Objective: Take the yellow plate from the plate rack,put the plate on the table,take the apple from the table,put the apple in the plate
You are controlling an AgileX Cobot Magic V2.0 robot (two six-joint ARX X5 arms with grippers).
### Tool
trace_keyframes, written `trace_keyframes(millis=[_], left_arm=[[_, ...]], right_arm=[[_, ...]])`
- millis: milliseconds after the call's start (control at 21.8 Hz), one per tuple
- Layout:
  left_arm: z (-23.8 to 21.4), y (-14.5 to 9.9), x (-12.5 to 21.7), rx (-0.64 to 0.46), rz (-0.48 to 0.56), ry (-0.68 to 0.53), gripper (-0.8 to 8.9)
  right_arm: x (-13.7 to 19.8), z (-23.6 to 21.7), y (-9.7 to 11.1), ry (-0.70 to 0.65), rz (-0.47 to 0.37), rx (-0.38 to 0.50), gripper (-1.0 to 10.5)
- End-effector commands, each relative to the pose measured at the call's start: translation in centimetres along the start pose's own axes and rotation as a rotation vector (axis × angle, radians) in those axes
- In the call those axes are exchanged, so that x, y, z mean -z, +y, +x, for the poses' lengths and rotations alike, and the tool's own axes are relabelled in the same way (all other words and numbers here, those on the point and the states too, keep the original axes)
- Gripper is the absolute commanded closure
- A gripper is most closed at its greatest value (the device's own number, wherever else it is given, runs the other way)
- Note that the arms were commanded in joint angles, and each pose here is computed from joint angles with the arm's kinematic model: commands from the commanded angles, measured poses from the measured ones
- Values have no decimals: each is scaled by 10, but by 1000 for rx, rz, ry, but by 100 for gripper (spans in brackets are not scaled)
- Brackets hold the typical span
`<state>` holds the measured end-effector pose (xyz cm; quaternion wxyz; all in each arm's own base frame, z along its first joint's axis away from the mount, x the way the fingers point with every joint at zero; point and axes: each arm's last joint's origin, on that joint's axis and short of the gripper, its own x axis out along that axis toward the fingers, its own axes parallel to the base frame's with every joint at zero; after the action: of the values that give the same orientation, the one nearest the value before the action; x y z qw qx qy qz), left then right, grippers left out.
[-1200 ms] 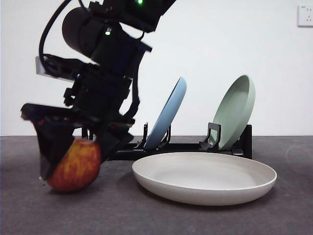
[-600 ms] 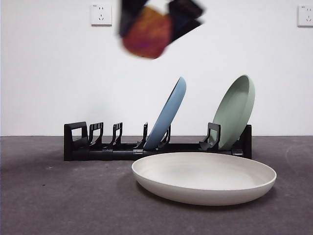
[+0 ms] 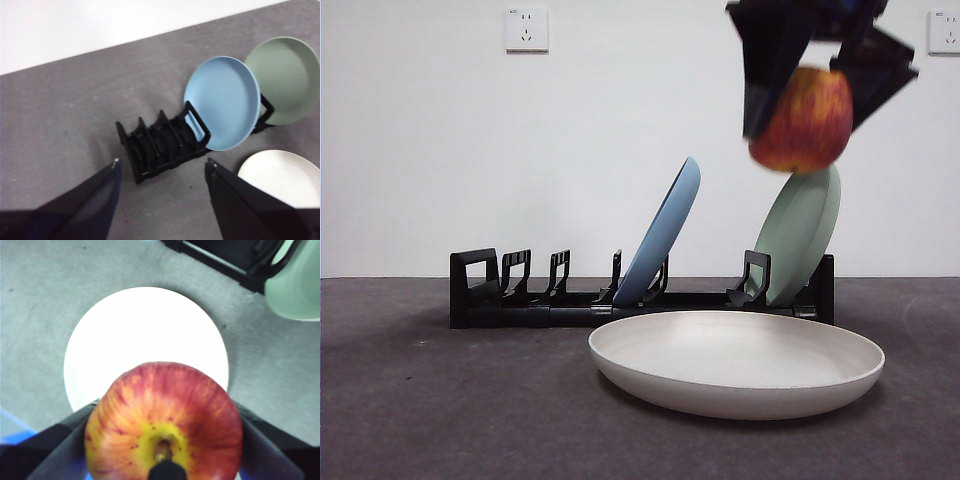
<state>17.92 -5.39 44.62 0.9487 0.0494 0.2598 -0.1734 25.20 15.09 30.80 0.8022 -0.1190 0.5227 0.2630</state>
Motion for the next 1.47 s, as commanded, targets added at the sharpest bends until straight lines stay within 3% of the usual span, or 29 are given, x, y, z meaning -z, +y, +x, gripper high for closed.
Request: trace_keyframes(millis=[46,275,733,779,917,1054,1467], left_arm=[[0,0,1,13,12,-8,534],[0,0,1,15,12,-8,534],[0,0,2,16,11,3,534],[0,0,2,16,11,6,534],[0,0,2,16,11,9,534],[0,0,2,16,11,9,534],[0,0,2,16,11,9,534]], right_arm=[[7,28,-1,-11,42,-8,958],[18,80,4,-65,64,-26,959],[23,153,15,104,36,-30,935],[23,153,15,104,34,-30,918],[24,153,19,105,25,-33,604],[24,153,18,102,23,-6,465],[23,147,18,93,23,-4,443]])
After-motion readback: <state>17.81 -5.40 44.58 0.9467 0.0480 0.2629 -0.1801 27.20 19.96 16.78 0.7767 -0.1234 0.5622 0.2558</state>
